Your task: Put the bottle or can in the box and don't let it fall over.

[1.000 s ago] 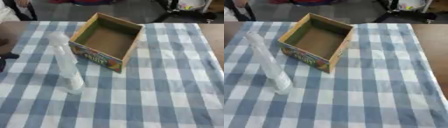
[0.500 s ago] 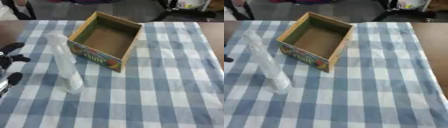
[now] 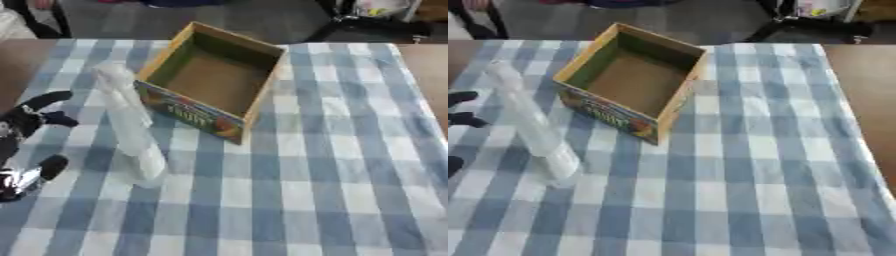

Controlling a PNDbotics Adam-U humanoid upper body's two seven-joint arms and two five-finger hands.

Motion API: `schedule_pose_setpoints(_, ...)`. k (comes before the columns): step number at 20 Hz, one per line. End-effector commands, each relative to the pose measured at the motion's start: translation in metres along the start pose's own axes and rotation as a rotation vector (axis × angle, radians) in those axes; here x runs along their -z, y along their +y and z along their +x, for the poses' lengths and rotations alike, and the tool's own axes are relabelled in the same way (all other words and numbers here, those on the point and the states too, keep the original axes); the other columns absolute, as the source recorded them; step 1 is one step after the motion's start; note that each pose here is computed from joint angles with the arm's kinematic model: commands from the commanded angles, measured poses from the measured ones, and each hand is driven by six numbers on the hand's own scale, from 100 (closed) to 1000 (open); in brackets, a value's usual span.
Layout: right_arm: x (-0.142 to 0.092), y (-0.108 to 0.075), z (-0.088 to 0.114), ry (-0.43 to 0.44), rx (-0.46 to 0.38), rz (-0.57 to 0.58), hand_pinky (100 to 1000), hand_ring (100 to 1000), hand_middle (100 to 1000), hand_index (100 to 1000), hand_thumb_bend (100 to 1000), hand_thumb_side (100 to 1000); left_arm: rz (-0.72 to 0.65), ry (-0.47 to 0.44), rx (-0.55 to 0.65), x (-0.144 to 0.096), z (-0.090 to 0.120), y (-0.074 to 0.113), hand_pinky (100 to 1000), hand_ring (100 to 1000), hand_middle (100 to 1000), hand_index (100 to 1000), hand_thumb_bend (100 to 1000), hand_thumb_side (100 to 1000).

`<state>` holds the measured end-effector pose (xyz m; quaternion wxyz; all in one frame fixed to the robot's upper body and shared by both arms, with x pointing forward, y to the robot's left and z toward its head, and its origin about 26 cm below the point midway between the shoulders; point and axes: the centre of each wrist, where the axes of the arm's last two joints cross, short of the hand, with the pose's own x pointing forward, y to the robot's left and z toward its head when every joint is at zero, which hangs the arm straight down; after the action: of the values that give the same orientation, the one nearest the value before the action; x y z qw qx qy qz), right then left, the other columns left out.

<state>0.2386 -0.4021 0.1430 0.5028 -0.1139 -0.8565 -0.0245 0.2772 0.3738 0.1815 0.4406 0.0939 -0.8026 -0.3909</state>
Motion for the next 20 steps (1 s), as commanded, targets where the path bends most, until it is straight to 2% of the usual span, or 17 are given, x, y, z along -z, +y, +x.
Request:
schedule_pose_setpoints(1,0.004,-0.002,0.006,-0.018,-0.020,0.011,843,990,1000,1000,100,688,-0.034,-0.006,0.041,0.005,0.007,0.009,1000,803,966,1000,400,538)
schedule_pose_setpoints(20,0.004,0.000,0.003,-0.004,-0.016,0.016,843,989,1000,1000,100,695,-0.066,0.023,0.039,0.032,0.008,0.008,1000,799,952,1000,409,530)
